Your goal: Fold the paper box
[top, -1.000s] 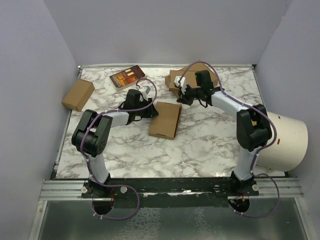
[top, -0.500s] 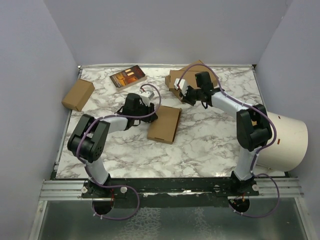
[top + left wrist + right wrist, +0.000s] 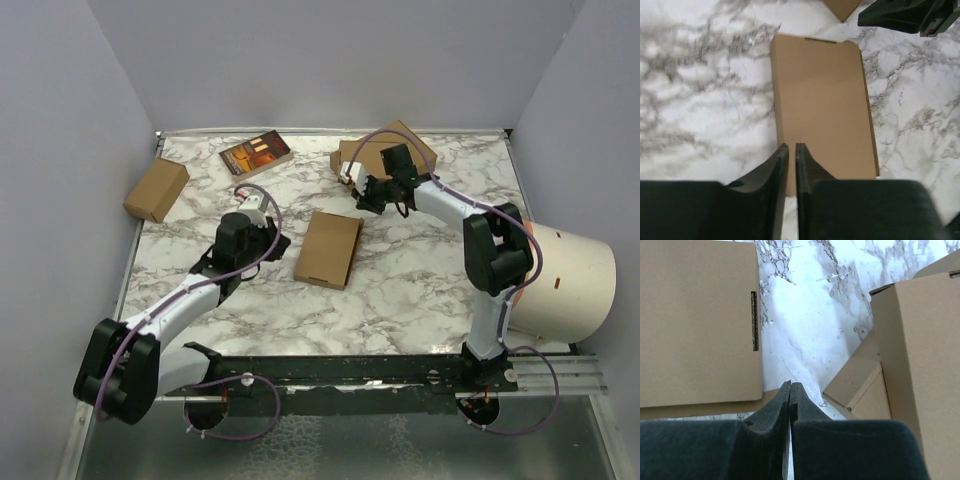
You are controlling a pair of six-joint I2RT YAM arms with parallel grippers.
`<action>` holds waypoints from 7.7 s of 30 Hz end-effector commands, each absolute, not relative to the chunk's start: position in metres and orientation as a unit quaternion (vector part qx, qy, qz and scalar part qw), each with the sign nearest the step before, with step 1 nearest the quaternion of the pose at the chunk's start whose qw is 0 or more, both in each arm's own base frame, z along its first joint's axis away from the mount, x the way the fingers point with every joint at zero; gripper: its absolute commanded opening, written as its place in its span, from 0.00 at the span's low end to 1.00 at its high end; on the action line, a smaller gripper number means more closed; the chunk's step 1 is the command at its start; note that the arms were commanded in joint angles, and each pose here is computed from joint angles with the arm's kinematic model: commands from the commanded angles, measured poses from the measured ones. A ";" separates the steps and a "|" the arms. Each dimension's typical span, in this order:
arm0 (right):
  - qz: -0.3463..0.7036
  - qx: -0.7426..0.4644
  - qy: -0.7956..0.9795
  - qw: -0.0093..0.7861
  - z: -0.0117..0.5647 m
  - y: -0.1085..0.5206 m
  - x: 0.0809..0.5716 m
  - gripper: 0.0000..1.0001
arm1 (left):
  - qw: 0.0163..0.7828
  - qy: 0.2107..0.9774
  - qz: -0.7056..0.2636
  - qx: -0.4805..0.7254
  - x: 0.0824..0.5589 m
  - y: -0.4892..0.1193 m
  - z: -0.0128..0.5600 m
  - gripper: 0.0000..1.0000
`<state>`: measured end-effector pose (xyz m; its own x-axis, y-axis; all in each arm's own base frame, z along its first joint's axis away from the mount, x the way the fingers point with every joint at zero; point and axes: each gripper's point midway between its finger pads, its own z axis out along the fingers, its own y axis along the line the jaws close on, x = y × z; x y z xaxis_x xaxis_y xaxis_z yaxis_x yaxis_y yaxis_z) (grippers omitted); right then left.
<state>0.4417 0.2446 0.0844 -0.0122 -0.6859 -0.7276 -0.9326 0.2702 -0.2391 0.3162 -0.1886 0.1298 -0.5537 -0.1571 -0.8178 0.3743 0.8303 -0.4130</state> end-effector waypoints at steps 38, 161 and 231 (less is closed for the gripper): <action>0.222 -0.668 0.645 0.298 0.055 0.222 0.333 0.01 | 0.338 0.913 -0.226 0.032 0.325 -0.216 0.045 0.18; 0.319 -0.666 0.645 0.193 0.025 0.250 0.244 0.12 | 0.603 0.552 -0.339 0.466 0.167 -0.283 0.102 0.42; 0.348 -0.629 0.668 0.192 0.040 0.263 0.249 0.17 | 0.544 0.499 -0.153 0.657 0.197 -0.345 0.031 0.31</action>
